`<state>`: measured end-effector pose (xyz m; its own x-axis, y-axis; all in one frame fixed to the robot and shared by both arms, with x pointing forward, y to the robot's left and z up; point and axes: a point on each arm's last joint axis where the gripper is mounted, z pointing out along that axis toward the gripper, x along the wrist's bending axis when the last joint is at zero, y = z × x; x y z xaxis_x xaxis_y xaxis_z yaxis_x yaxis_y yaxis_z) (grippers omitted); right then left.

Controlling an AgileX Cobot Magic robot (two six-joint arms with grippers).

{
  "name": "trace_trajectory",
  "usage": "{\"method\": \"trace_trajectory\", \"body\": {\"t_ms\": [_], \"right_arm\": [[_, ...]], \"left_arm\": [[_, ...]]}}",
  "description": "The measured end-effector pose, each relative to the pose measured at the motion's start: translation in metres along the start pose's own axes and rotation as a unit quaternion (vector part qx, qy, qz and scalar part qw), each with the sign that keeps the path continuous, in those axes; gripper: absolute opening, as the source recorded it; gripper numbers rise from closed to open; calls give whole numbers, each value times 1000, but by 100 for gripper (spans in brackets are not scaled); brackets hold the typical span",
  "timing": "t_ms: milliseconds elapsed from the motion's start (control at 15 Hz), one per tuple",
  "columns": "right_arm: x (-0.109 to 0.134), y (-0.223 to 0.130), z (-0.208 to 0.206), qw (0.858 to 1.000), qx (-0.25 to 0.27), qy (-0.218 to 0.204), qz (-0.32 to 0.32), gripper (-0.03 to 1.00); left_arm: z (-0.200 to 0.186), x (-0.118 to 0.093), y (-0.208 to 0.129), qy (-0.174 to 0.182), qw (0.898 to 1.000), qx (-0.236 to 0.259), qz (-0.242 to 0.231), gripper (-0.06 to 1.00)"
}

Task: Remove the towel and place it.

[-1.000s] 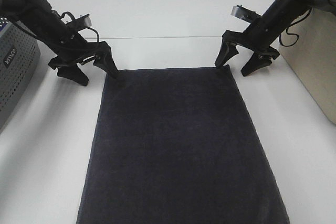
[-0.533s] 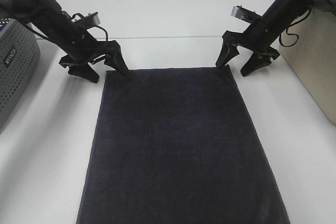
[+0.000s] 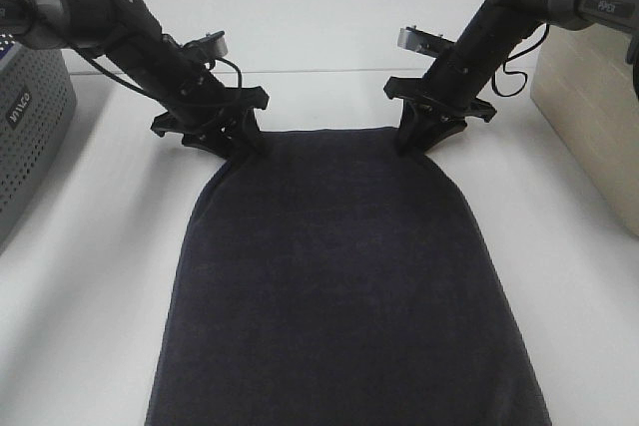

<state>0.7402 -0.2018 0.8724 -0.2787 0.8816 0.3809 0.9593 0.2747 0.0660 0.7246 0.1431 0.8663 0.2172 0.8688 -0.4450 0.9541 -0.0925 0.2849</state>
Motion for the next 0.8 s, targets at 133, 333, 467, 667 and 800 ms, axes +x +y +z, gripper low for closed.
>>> {"method": "trace_trajectory", "body": {"t_ms": [133,333,467,667,800], "right_arm": [[-1,1,0,1000,-3,-4,6,19],[-3,1,0,1000,-7,-15,6,2],[-3,2,0,1000,-9,-17,6,2],[-3,6,-4,999,-29,-28,1,2],[0,16,-18,997,-67,-39,-11,2]], "left_arm": [[4,2,-1,3,1000,1,4,12],[4,2,-1,5,1000,0,17,1],[4,2,-1,5,1000,-1,31,1],[1,1,8,19,997,-36,66,1],[-10,-6,23,22,993,-70,88,1]]}}
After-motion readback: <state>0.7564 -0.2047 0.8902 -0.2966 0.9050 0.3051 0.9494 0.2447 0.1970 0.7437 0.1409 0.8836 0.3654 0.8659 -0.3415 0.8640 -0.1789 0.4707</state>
